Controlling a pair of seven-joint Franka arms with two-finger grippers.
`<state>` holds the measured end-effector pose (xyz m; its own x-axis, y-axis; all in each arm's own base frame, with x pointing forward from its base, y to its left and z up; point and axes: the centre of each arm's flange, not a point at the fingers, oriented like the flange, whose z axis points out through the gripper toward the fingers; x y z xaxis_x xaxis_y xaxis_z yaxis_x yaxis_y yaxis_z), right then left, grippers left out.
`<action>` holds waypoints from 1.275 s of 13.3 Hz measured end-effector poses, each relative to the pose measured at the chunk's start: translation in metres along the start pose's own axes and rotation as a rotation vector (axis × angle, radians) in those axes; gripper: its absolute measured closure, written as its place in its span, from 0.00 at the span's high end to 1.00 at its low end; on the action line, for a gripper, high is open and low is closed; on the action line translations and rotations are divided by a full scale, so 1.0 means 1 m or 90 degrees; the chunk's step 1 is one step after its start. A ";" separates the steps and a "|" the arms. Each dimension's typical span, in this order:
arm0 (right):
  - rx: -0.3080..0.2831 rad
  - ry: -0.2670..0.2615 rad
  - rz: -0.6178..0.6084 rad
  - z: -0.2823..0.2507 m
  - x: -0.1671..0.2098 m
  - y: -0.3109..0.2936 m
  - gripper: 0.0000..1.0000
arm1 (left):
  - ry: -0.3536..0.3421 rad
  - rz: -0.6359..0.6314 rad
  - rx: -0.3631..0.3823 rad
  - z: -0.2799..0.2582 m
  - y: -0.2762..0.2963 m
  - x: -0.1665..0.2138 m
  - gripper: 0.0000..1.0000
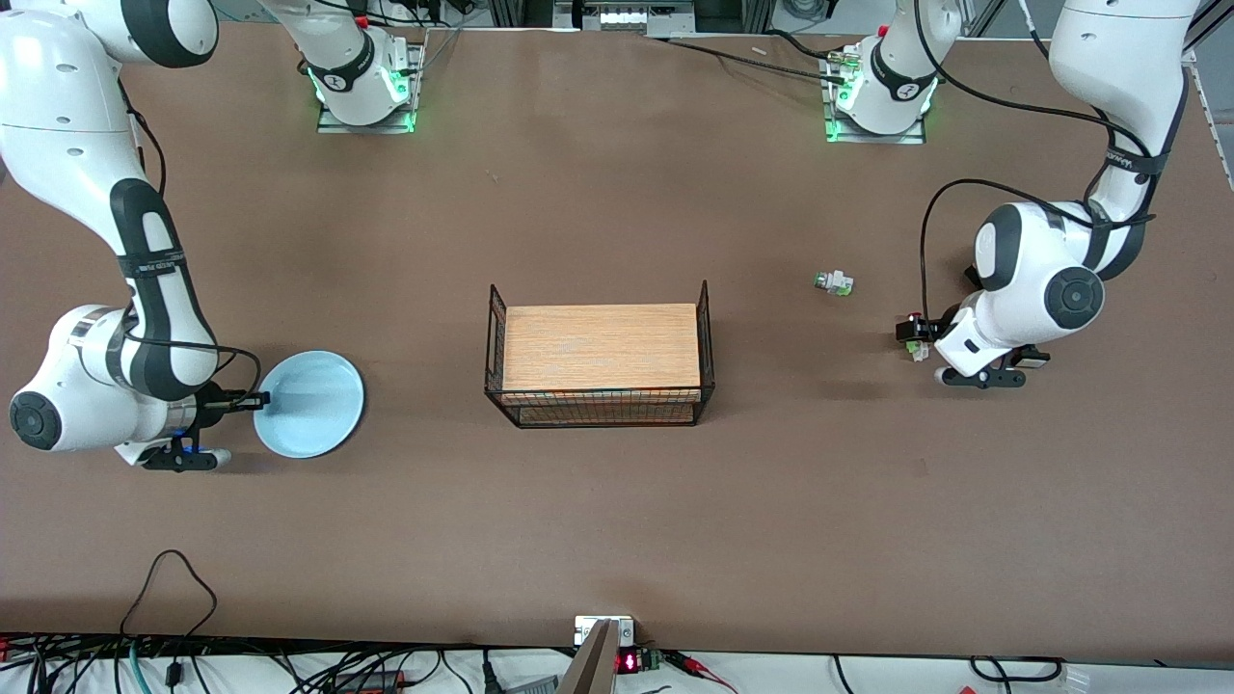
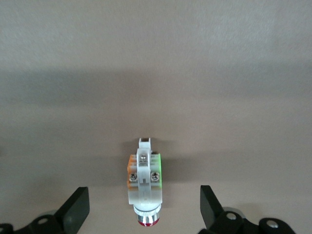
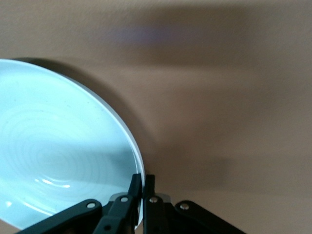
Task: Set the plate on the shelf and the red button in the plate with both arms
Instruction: 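Lift the plate with the right gripper while the left gripper grasps the button, then carry the plate over the wooden tray with the right gripper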
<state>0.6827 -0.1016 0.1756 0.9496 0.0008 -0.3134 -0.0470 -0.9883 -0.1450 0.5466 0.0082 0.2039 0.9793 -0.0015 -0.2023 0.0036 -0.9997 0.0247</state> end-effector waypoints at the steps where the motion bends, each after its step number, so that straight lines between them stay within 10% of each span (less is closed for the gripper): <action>1: 0.006 -0.005 0.003 0.001 -0.001 -0.001 0.05 | -0.002 0.000 0.000 0.002 0.000 -0.001 1.00; 9: 0.021 -0.068 -0.006 -0.073 -0.023 -0.015 0.03 | -0.010 0.001 0.000 0.027 -0.001 0.000 0.97; 14: 0.028 -0.116 -0.009 -0.122 -0.041 -0.027 0.03 | -0.012 0.001 -0.001 0.031 -0.001 0.001 0.41; 17: 0.018 -0.123 0.021 -0.176 -0.069 -0.062 0.03 | -0.010 0.001 -0.001 0.029 -0.001 0.002 0.34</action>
<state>0.6748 -0.0671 0.3714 0.8707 0.0003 -0.4917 -0.0882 -0.9837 -0.1568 0.5422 0.0086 0.1748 0.9759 -0.0027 -0.2181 0.0030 -0.9997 0.0258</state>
